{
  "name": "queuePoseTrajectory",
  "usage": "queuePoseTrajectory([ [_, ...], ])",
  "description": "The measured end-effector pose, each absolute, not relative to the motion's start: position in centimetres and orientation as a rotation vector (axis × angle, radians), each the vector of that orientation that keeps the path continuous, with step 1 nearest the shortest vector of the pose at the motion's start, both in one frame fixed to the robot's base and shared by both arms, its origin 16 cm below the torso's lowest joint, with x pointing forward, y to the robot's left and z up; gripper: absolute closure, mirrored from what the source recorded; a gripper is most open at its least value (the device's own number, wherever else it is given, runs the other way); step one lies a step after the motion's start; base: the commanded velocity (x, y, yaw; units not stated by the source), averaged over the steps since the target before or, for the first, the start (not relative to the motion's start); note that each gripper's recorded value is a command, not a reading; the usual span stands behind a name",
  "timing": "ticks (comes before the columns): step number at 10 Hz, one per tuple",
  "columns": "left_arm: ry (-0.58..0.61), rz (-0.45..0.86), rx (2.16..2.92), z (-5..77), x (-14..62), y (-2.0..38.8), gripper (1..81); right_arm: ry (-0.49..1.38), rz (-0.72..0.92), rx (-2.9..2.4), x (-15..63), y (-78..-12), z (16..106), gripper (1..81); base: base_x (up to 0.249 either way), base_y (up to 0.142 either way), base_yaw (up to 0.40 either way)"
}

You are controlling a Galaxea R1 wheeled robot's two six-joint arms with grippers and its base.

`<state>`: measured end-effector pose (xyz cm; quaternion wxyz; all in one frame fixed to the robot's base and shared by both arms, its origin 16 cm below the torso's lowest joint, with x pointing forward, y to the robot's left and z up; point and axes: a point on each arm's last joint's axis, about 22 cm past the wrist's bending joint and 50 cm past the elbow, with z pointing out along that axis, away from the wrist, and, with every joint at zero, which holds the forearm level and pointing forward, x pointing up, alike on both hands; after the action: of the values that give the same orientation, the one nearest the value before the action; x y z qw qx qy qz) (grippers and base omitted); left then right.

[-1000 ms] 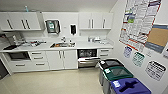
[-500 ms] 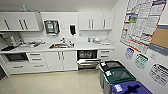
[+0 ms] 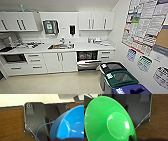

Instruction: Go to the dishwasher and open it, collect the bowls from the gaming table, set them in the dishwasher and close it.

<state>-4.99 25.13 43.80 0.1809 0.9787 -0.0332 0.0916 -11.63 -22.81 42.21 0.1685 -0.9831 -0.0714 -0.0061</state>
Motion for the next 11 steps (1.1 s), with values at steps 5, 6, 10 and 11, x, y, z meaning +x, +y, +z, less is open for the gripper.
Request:
queuePoseTrajectory([
  [5,-0.095,0.262,2.762,43.80,-4.77,25.01,81.1,-0.203,-0.019,-2.796,-11.46,-22.78,42.20,81.1,0.119,0.000,0.000],
  [6,-0.095,0.268,2.761,43.81,-4.45,24.93,81.1,-0.204,-0.023,-2.796,-11.18,-22.83,42.18,81.1,0.092,0.000,0.000],
  [10,-0.094,0.256,2.762,43.80,-5.20,24.92,81.1,-0.204,-0.019,-2.795,-11.63,-22.77,42.21,81.1,0.092,0.000,0.000],
  [11,-0.094,0.255,2.762,43.79,-5.24,24.92,81.1,-0.204,-0.019,-2.795,-11.63,-22.80,42.21,81.1,0.112,0.000,0.000],
])
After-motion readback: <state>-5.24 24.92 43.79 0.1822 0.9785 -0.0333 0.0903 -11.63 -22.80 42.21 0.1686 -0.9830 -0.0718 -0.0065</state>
